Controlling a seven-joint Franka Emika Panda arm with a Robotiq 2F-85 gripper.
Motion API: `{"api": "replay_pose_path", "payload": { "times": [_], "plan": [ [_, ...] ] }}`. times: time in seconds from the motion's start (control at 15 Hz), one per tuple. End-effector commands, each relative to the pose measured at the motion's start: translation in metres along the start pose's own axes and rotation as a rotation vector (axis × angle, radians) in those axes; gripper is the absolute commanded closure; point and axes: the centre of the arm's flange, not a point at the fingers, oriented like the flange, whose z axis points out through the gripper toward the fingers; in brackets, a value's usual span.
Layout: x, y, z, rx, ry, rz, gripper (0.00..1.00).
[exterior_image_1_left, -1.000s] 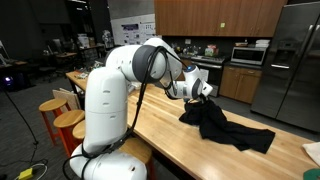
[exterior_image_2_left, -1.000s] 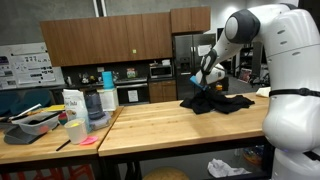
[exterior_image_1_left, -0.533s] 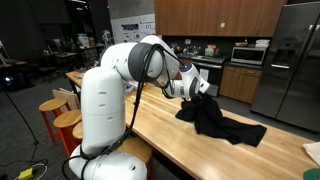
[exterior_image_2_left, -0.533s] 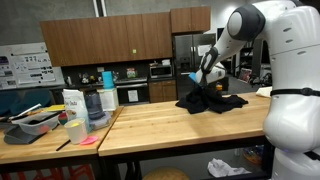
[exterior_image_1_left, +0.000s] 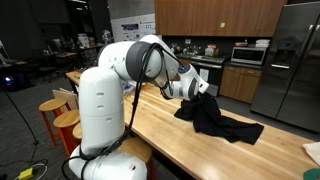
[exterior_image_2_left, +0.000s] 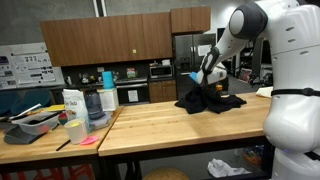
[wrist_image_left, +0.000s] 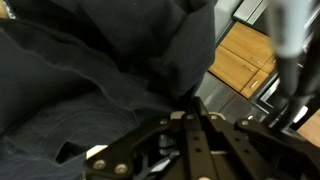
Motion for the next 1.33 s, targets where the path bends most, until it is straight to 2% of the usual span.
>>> {"api": "replay_pose_path", "payload": {
  "times": [0.0, 0.47, 0.53, 1.27],
  "plan": [
    [-0.002, 0.006, -0.018, 0.02, 0.016, 0.035, 0.99],
    [0.007, 0.03, -0.022, 0.053, 0.053, 0.067, 0.99],
    [0.015, 0.023, -0.004, 0.018, 0.038, 0.038, 0.96],
    [0.015, 0.029, -0.005, 0.025, 0.042, 0.041, 0.96]
  ]
}}
